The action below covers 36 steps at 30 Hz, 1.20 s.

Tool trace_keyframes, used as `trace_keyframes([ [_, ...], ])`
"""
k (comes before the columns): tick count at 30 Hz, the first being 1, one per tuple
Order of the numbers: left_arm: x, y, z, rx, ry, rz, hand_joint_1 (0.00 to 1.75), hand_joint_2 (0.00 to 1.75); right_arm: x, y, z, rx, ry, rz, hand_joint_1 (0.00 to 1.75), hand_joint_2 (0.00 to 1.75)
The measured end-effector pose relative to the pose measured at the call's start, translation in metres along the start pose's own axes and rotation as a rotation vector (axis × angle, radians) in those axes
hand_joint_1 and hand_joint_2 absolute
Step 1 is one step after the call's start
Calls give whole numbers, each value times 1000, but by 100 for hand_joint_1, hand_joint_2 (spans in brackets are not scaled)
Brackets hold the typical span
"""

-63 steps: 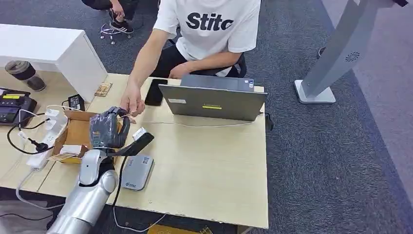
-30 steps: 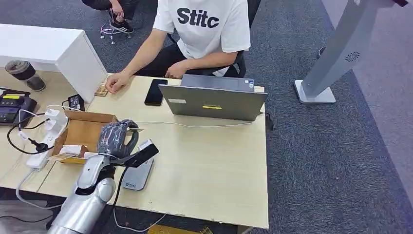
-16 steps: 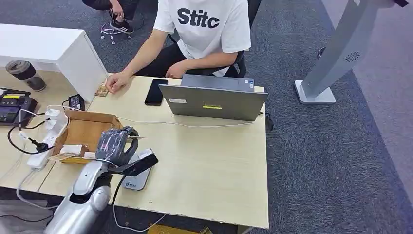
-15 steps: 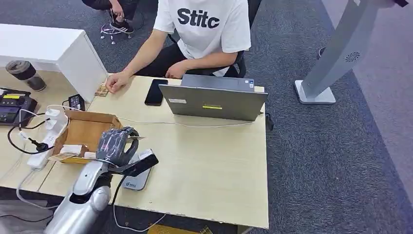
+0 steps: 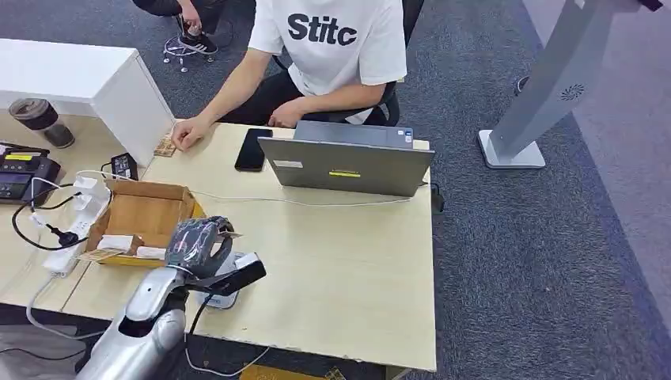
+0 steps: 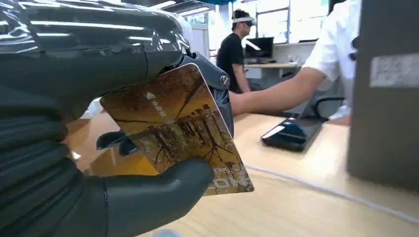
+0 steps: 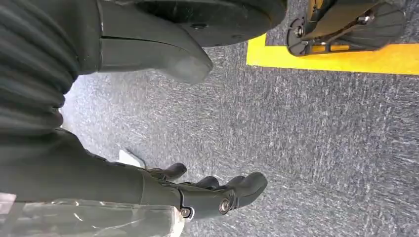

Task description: Pass the card to the sensor for recognition and then transmit it.

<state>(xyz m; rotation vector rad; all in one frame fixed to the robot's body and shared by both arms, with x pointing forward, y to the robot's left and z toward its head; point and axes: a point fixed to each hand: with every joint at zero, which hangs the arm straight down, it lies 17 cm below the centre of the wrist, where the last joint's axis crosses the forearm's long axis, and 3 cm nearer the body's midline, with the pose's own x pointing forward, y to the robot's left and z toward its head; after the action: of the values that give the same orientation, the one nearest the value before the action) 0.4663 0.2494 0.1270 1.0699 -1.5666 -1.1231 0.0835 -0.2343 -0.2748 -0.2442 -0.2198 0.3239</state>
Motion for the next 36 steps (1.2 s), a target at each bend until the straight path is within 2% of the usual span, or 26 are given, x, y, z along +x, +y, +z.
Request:
trace_keyframes([
  [4, 7, -25, 12, -88, 25, -91, 175, 175, -2, -1, 0, -10, 14, -10, 0, 175],
  [11, 19, -44, 21, -120, 7, -100, 175, 175, -2, -1, 0, -8, 17, -10, 0, 175],
  [36, 9, -76, 41, -222, 64, -187, 175, 175, -3, 1, 1, -9, 29, -31, 0, 175],
])
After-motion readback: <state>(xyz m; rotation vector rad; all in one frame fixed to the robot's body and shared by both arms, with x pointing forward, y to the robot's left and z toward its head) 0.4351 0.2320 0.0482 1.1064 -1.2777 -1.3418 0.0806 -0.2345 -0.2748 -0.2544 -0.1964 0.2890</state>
